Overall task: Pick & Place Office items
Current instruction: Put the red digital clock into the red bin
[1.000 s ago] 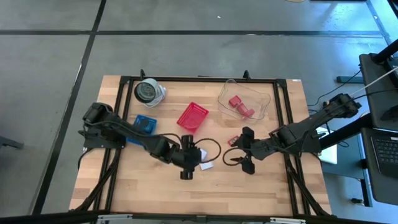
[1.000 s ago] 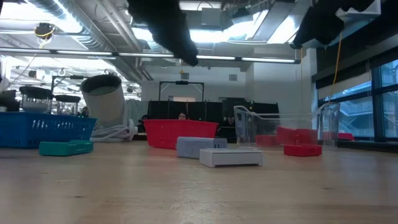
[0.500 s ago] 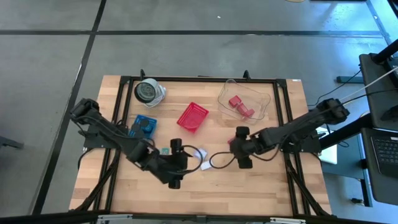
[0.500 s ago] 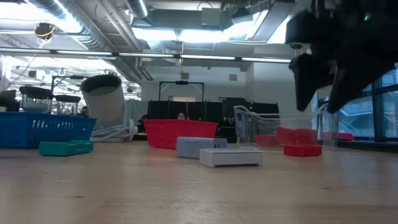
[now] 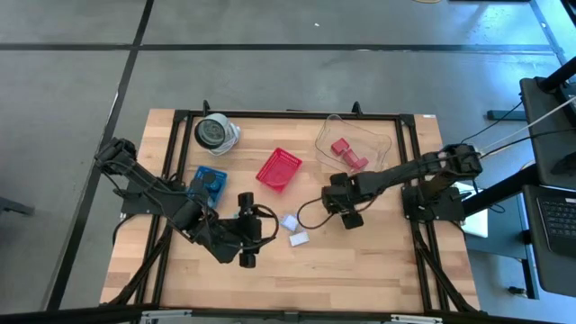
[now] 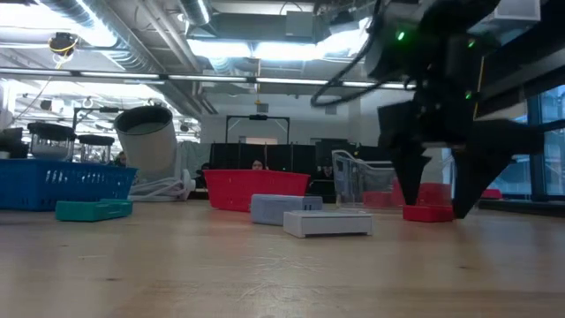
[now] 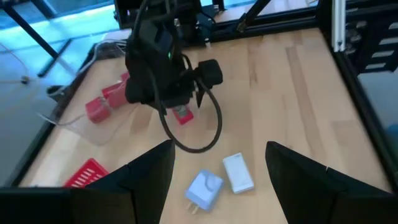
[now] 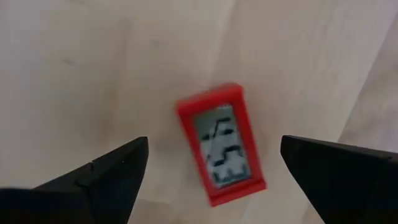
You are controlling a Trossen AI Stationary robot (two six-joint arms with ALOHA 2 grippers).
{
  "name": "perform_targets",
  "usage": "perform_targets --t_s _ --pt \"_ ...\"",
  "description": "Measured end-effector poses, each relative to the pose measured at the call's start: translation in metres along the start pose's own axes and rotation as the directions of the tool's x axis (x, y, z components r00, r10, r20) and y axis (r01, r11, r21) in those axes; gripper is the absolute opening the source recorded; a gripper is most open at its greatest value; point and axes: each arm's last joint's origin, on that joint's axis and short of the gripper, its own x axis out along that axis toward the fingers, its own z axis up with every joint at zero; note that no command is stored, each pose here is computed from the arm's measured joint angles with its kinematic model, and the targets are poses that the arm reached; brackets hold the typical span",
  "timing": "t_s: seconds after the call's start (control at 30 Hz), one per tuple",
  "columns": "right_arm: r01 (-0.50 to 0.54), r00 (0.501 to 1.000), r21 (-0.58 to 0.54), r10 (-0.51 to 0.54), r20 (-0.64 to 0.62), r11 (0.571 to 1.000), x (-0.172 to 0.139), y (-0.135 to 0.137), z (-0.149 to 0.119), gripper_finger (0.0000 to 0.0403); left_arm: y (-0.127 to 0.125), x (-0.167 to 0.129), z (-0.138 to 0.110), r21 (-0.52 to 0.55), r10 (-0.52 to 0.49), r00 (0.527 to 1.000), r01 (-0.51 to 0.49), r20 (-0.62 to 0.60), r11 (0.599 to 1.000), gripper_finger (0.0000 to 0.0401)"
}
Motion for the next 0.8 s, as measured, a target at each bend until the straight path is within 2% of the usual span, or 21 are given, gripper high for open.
perform_targets --t_s 0.2,0.33,0.6,0.8 --pt "-0.046 0.999 0.006 0.046 -0.004 0.999 0.01 -0.015 0.0 0.0368 0.001 0.0 0.0 0.072 0.02 1.0 -0.02 0.002 0.997 0.0248" --pt "-0.078 0.997 0.026 0.078 0.003 0.997 0.011 -0.018 -0.001 0.0346 0.001 0.0 0.0 0.12 0.022 1.0 -0.022 0.002 0.993 0.0248" --pt "-0.09 0.996 0.028 0.09 0.02 0.996 0.011 -0.018 0.0 0.0239 0.001 0.0 0.0 0.197 0.022 1.0 -0.022 0.002 0.98 0.0248" --pt "-0.079 0.997 0.028 0.078 0.024 0.997 0.011 -0.019 0.0 0.0162 0.002 0.0 0.0 0.199 0.056 0.998 -0.057 0.01 0.978 0.0248"
